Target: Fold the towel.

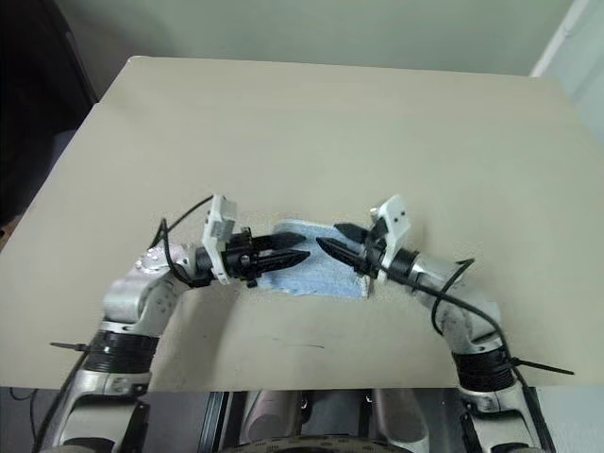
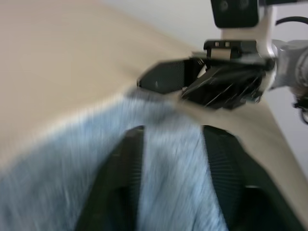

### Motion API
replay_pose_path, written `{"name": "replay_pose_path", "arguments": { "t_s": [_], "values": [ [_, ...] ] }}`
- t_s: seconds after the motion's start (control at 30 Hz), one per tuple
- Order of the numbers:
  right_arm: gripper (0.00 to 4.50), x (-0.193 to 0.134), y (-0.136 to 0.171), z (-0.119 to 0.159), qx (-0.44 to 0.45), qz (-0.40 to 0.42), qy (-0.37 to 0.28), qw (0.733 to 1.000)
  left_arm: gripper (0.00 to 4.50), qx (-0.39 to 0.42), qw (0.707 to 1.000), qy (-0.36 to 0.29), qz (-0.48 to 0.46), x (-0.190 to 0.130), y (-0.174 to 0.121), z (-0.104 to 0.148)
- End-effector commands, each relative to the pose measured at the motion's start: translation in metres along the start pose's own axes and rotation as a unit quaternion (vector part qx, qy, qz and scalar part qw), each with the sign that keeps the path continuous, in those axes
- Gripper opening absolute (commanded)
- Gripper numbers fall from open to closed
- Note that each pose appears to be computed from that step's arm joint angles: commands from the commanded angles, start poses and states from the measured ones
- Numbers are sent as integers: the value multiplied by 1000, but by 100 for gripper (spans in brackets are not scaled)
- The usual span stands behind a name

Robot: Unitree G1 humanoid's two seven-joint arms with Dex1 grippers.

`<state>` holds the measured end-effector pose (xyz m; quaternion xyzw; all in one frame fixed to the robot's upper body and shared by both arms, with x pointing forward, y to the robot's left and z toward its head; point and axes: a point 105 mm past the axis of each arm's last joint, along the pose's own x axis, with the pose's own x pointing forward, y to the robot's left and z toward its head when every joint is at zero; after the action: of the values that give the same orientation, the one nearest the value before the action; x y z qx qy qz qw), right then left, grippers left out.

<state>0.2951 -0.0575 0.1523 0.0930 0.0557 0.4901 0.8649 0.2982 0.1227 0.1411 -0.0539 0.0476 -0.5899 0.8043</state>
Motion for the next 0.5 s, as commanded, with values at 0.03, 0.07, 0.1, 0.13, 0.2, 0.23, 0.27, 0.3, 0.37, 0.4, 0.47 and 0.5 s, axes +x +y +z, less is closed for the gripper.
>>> {"name": "replay_pose_path", "arguments": {
  "t_s": [0.03,0.07,0.1,0.13,0.2,0.23,0.27,0.3,0.37,0.4,0.47,0.5],
  "values": [
    [393,-13,5,15,-19,14,5,1000,345,30,999,-19,-4,-3,-4,23],
    [427,-18,3,15,-18,14,15,1000,380,35,999,-17,-2,-4,-3,24],
    [450,-22,1,15,-14,13,22,1000,417,39,999,-14,-2,-5,-3,25],
    [450,-27,-2,14,-4,9,33,999,447,45,999,-12,1,-5,-3,26],
    [450,-36,-9,8,19,-1,59,998,447,66,998,-13,17,-7,1,28],
    [450,-38,-11,6,27,-5,67,997,447,74,997,-13,24,-7,3,29],
    [450,-44,-19,0,47,-19,86,995,447,84,996,-8,36,-8,7,27],
    [450,-48,-24,-5,64,-30,105,992,447,96,994,-2,46,-10,10,24],
    [450,-55,-31,-9,119,-39,132,983,447,107,993,7,56,-14,13,17],
    [450,-56,-32,-9,135,-38,138,980,447,109,992,8,57,-14,13,16],
    [450,-57,-37,-11,172,-43,146,973,447,106,993,7,56,-15,13,13],
    [450,-59,-36,-18,193,-40,166,966,447,102,993,3,52,-16,10,11]
  ]
}}
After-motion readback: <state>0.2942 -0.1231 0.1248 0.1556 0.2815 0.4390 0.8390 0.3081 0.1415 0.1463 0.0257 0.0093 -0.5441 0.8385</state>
